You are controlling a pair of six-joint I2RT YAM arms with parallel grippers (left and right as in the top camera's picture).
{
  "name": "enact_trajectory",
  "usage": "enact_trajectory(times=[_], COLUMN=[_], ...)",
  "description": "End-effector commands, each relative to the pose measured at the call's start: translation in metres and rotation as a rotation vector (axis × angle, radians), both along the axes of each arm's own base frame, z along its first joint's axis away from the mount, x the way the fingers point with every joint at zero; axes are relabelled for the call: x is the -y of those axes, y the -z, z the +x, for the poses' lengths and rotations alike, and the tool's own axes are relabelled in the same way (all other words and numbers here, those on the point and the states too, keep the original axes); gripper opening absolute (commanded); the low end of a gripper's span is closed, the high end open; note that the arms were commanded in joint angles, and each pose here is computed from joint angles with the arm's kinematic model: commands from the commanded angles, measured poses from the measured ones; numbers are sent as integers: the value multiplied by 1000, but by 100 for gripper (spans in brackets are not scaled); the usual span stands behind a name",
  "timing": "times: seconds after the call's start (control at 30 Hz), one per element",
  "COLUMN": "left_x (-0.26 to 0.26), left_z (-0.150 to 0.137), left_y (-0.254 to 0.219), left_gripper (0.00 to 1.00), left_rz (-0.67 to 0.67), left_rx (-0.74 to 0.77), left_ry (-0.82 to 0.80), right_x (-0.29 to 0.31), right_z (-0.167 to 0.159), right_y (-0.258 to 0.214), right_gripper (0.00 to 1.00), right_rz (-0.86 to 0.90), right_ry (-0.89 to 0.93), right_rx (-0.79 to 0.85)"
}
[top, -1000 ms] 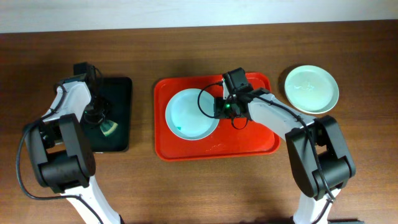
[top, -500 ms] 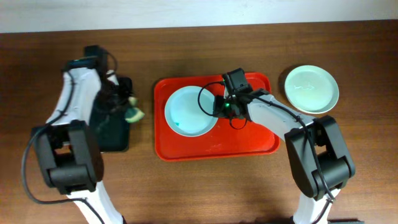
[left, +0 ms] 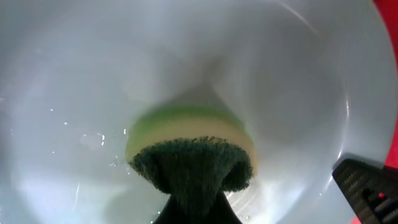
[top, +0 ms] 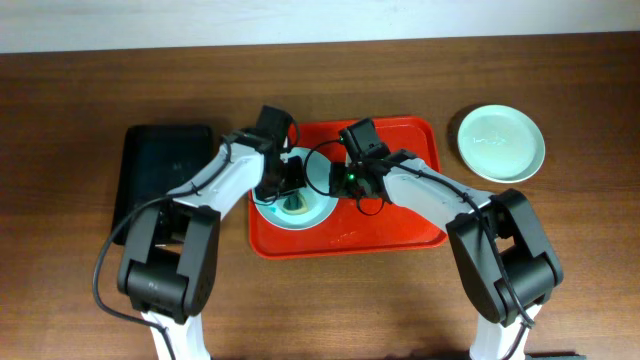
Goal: Clean dirty plates on tray and stack at the side
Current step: 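Scrub the remaining plate again with the sponge in the left gripper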
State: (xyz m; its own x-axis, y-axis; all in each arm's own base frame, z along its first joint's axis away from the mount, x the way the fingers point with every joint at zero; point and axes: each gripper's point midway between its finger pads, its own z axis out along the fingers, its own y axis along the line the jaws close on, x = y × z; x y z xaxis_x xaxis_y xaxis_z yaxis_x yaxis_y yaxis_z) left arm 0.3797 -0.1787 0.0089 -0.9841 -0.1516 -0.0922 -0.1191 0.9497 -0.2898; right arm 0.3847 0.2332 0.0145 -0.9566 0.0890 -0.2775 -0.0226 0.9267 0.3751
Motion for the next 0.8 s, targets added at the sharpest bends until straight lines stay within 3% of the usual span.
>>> enact_trajectory(times=[0.0, 0.17, 0.27, 0.33, 0.4, 0.43, 0.53, 0.77], left_x=[-7, -67, -92, -96, -73, -47, -14, -1], left_z=[-19, -24, -14, -7, -6, -8, -22, -44], left_y=[21, 16, -16, -39, -55, -57, -48, 15], left_gripper=[0, 0, 0, 0, 0, 0, 0, 0], left_rz=[108, 415, 476, 447, 293, 151, -2, 3], left_rx=[-7, -1, 52, 109, 130, 103, 30, -46], left_ry=[-7, -56, -113, -144, -134, -100, -42, -20], right_x=[2, 3, 4, 4, 3, 3, 3, 2], right_z=[3, 3, 3, 3, 4, 4, 4, 5], right_y=[-1, -1, 0, 0, -1, -1, -1, -2], right_gripper=[4, 4, 4, 4, 4, 4, 4, 4], right_rz=[-7, -11, -16, -16, -14, -12, -12, -10], right_ry=[14, 13, 15, 15, 15, 15, 15, 15], right_rx=[12, 13, 13, 13, 16, 20, 19, 24])
